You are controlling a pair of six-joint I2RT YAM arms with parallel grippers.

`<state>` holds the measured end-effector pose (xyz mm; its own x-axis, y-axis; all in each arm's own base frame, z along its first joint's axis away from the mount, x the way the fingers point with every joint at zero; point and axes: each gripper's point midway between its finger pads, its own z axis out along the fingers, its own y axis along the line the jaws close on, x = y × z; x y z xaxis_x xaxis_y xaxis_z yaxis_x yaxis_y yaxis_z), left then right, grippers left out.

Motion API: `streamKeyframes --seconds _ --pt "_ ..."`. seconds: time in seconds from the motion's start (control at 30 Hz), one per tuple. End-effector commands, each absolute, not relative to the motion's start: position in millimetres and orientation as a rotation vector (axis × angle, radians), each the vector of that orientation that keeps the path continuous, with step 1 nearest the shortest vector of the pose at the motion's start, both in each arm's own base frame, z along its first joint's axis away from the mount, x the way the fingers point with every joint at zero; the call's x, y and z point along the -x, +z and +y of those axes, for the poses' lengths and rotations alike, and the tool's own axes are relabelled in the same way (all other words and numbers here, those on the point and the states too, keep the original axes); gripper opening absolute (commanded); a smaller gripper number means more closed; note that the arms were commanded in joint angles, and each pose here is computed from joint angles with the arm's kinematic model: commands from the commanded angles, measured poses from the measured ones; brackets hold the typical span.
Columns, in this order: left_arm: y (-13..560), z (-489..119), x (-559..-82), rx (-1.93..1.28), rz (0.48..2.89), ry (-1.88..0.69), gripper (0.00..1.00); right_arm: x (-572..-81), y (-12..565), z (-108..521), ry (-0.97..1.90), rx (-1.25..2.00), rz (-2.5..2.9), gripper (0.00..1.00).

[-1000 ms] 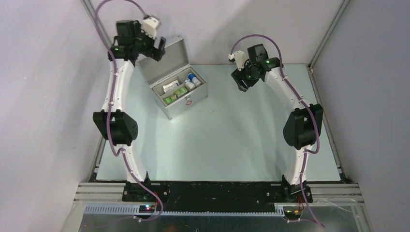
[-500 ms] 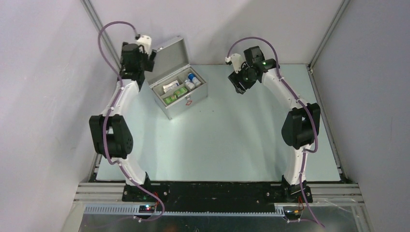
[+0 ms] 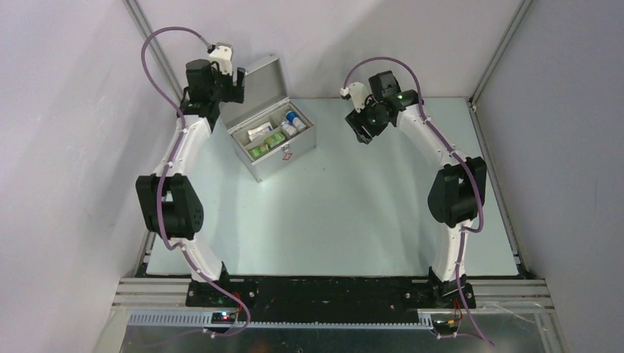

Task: Organize the medicine kit

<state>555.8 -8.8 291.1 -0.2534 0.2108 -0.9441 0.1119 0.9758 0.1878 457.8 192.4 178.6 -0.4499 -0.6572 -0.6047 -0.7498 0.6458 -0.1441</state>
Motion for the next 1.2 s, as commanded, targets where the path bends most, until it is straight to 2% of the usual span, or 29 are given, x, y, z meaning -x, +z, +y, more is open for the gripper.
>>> streamKeyframes --seconds 0.0,0.27,0.4,0.63,0.77,0.93,1.17 --pt "284 -64 -523 -0.317 1.875 -0.244 0.84 -456 179 192 0.177 1.095 2.229 0.66" --pt "257 -114 -453 -0.469 1.913 -0.462 0.78 -454 176 194 0.195 1.096 2.235 0.66" --pt "248 -128 -419 -0.611 1.892 -0.424 0.77 -455 176 199 0.212 1.098 2.232 0.66" --pt "297 -136 -400 -0.743 1.699 -0.352 0.88 -456 168 207 0.259 1.085 2.251 0.66" --pt "293 -136 -422 -0.634 1.758 -0.389 0.90 -460 162 216 0.301 1.068 2.258 0.66" --pt "271 -124 -484 -0.246 1.926 -0.508 0.90 -464 159 235 0.430 1.037 2.262 0.66" --pt "242 -106 -546 -0.029 1.965 -0.643 0.95 -450 148 260 0.635 0.984 2.313 0.77"
